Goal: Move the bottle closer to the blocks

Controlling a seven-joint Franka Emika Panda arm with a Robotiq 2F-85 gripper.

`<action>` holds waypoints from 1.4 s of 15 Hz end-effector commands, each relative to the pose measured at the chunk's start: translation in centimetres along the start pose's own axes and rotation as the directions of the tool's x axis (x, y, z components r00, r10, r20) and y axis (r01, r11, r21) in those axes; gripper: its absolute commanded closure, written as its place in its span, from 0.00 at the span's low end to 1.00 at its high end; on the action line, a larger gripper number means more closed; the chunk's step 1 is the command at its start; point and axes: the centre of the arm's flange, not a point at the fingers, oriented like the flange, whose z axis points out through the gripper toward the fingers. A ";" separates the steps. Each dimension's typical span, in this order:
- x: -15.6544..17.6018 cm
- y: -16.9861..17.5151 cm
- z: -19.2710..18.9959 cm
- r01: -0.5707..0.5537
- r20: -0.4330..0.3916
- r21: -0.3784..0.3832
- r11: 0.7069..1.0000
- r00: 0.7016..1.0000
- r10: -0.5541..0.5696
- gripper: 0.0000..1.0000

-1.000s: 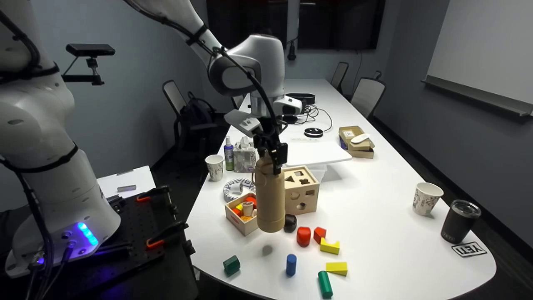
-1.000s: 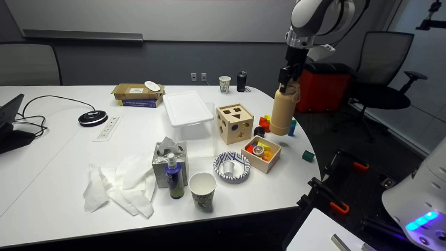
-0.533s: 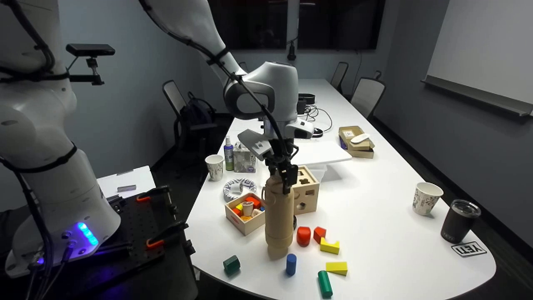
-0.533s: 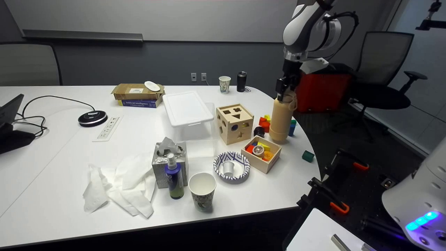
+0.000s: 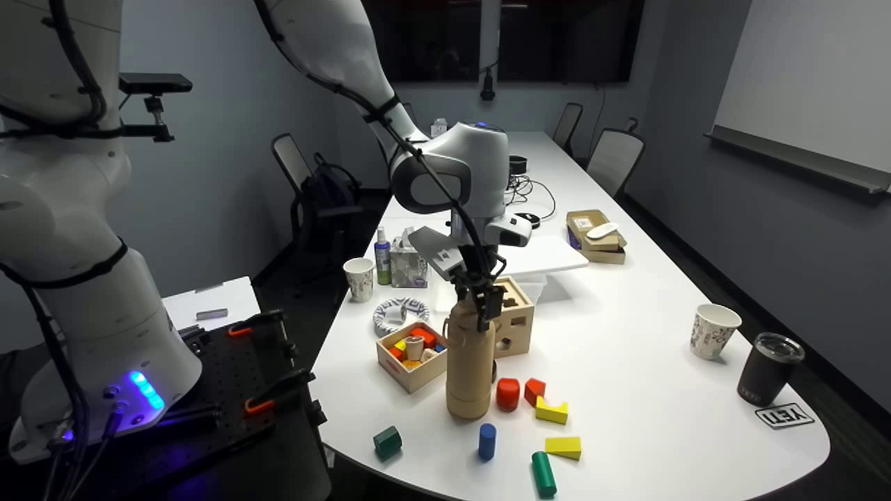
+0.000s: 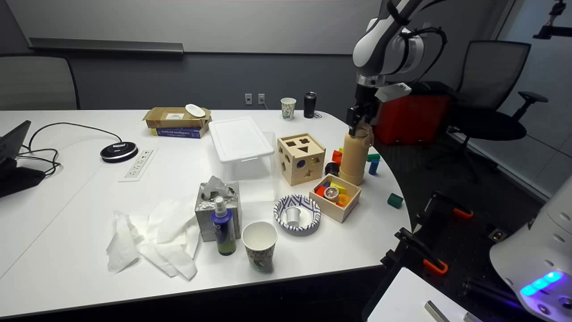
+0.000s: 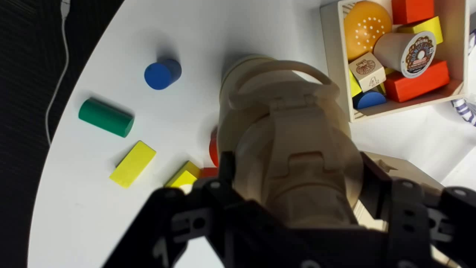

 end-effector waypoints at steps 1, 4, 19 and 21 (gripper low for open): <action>1.2 0.0 -1.0 -0.024 -0.023 -0.007 1.000 0.999 0.024 0.05; 1.4 -0.5 -2.1 -0.014 -0.019 -0.016 1.000 1.000 0.014 0.00; -2.3 -11.3 -14.4 0.198 -0.041 -0.043 0.979 0.979 -0.200 0.00; -2.8 -12.1 -15.0 0.214 -0.040 -0.040 0.976 0.976 -0.216 0.00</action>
